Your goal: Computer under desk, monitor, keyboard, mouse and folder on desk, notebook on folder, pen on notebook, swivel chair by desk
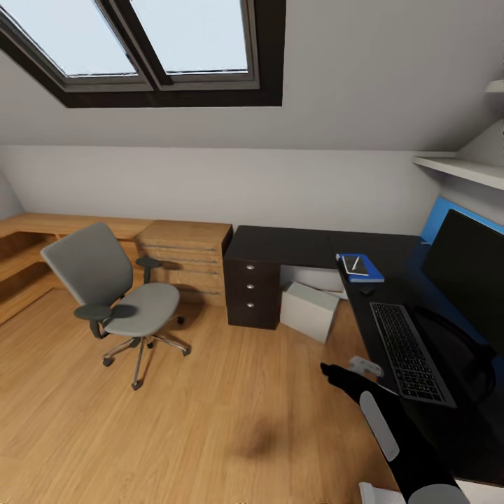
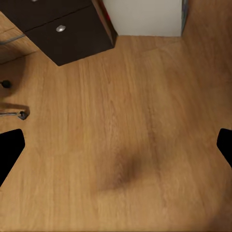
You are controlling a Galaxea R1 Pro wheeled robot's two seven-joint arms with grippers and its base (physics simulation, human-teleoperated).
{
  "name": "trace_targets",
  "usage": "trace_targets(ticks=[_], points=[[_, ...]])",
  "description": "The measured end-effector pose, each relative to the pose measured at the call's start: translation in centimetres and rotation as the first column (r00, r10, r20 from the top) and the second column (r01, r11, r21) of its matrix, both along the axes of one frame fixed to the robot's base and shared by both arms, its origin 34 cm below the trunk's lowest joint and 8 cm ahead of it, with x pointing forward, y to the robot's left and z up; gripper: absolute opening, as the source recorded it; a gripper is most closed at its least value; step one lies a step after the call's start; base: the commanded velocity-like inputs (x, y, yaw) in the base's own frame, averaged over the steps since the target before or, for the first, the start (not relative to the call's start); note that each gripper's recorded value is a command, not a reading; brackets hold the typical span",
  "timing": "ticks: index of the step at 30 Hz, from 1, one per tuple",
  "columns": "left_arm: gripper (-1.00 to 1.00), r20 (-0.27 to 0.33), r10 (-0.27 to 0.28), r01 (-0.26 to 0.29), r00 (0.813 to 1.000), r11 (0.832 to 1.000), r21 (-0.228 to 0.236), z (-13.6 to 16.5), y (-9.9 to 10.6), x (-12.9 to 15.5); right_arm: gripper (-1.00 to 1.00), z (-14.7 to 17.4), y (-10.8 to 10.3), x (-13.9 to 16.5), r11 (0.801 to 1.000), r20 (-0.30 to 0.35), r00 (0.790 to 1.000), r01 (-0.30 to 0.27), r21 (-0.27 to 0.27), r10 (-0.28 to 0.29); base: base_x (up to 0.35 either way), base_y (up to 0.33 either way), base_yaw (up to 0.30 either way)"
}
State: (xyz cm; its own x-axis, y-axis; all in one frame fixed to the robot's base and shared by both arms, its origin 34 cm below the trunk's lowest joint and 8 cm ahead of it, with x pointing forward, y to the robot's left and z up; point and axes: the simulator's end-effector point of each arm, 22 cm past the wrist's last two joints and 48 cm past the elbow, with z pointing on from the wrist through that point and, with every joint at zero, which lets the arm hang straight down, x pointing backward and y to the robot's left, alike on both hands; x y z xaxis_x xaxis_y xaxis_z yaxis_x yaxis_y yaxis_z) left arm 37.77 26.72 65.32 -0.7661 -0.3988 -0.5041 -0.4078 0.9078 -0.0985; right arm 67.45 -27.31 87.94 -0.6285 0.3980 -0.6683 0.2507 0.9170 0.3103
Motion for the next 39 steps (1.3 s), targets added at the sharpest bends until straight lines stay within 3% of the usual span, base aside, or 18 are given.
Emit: trace_targets(ticks=[9,20,39], points=[[1.00,0.000,-0.001,0.001,1.000,1.000,0.000,0.0,0.0,0.0,1.00,0.2,-1.8,0.1,0.998,0.007,0.998,0.056,0.028,-0.057,-0.234,-0.086,0.000],[1.00,0.000,-0.003,0.003,1.000,1.000,-0.002,0.0,-0.3,0.0,1.00,0.3,-2.4,0.1,0.996,0.011,0.997,0.076,0.037,-0.076,-0.240,-0.157,0.000],[1.00,0.000,-0.003,0.003,1.000,1.000,-0.003,0.0,-0.3,0.0,1.00,0.6,-5.7,-0.1,0.972,0.017,0.979,0.200,0.126,-0.204,-0.025,-0.137,0.000]])
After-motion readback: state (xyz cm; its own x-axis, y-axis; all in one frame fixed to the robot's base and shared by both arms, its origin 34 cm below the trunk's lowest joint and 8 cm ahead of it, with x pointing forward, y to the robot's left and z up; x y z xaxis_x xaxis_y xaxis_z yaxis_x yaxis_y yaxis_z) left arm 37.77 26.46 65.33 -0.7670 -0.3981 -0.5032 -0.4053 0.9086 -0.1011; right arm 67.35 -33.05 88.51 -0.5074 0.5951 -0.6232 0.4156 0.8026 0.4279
